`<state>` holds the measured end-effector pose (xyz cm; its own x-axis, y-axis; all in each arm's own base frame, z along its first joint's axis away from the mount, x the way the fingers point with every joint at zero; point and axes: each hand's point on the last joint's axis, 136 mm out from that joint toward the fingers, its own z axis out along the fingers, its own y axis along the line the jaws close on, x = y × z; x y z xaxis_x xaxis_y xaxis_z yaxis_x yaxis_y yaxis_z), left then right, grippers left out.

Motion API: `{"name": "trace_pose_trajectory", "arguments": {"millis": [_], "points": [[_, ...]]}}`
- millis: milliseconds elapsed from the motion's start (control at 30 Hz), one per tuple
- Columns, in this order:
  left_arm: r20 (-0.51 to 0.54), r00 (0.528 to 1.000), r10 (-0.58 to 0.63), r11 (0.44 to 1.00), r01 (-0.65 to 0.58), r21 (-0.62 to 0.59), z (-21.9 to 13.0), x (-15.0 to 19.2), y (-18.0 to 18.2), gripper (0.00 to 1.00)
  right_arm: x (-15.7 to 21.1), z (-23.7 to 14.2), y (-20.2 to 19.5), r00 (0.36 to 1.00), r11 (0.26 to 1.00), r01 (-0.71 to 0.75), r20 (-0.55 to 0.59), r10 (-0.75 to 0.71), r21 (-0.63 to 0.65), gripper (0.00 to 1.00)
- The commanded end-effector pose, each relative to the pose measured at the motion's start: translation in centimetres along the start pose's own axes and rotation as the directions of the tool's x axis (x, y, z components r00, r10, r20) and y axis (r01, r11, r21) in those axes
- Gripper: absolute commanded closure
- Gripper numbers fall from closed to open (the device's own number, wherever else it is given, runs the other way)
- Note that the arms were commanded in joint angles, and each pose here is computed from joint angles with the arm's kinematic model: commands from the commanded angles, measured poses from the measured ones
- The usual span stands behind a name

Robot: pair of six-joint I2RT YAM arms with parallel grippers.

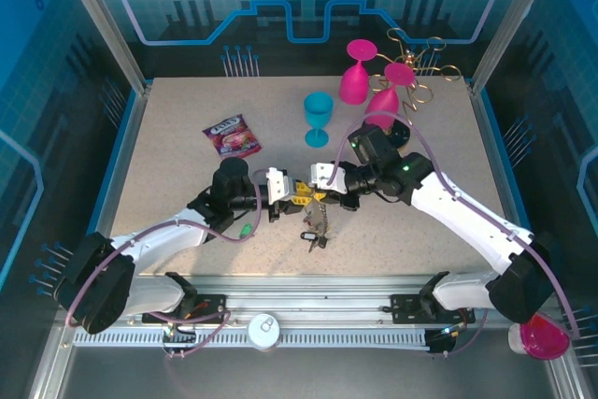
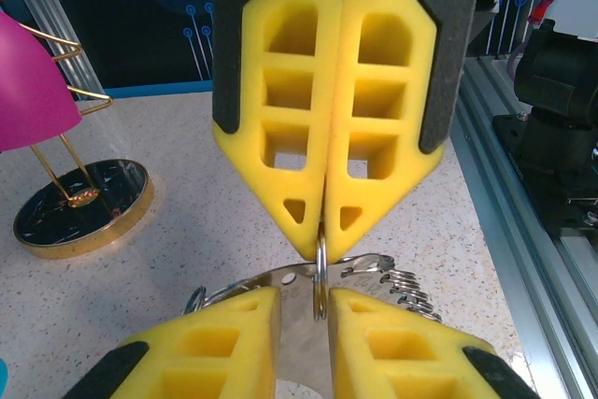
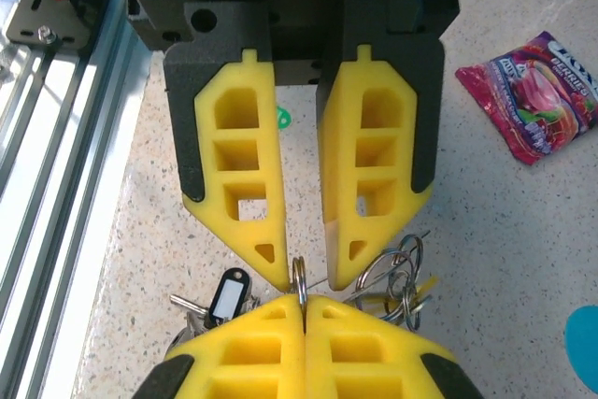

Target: Put the keys on the keyring

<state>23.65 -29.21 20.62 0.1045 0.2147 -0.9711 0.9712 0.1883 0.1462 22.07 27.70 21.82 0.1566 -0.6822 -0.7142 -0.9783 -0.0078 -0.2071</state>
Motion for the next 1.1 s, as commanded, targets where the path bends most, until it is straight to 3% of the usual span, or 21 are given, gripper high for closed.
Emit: {"name": "trace_pose_trajectory", "arguments": {"millis": [0, 200, 367, 433, 500, 600, 700, 1067], "points": [[0.038, 0.998, 0.041, 0.999, -0.042, 0.023, -0.1, -1.9, -0.3, 0.8, -1.1, -0.2, 0.0, 0.999, 0.999, 0.052, -0.016, -0.052, -0.006, 1.0], [0.04, 0.998, 0.044, 0.999, -0.045, 0.028, -0.1, -1.9, -0.4, 0.87, -2.0, 0.1, 0.1, 0.998, 0.997, 0.068, -0.01, -0.068, -0.021, 1.0], [0.045, 0.997, 0.063, 0.998, -0.064, 0.026, -0.2, -2.1, -0.5, 1.0, -2.3, 0.0, 0.1, 0.998, 0.998, 0.056, 0.009, -0.056, -0.015, 1.0], [0.052, 0.996, 0.071, 0.997, -0.072, 0.017, -0.3, -2.1, -0.5, 1.0, -2.5, -0.7, -0.7, 0.998, 0.999, 0.016, 0.059, -0.019, 0.034, 0.8], [0.069, 0.994, 0.083, 0.996, -0.084, 0.005, -0.5, -2.3, -0.4, 1.0, -2.5, -1.8, -1.5, 0.988, 0.996, -0.04, 0.153, 0.026, 0.085, 0.7], [0.105, 0.991, 0.085, 0.996, -0.084, -0.013, -0.6, -2.8, -0.3, 1.0, -2.5, -3.4, -2.6, 0.94, 0.985, -0.114, 0.334, 0.066, 0.127, 0.69], [0.137, 0.987, 0.079, 0.997, -0.077, -0.016, -0.6, -3.3, -0.2, 1.0, -1.7, -3.7, -2.0, 0.898, 0.983, -0.145, 0.431, 0.083, 0.114, 0.7], [0.174, 0.984, 0.047, 0.999, -0.05, 0.011, -0.4, -3.6, -0.5, 1.0, -1.5, -2.0, -1.0, 0.863, 0.989, -0.147, 0.491, 0.118, 0.022, 0.7]]}}
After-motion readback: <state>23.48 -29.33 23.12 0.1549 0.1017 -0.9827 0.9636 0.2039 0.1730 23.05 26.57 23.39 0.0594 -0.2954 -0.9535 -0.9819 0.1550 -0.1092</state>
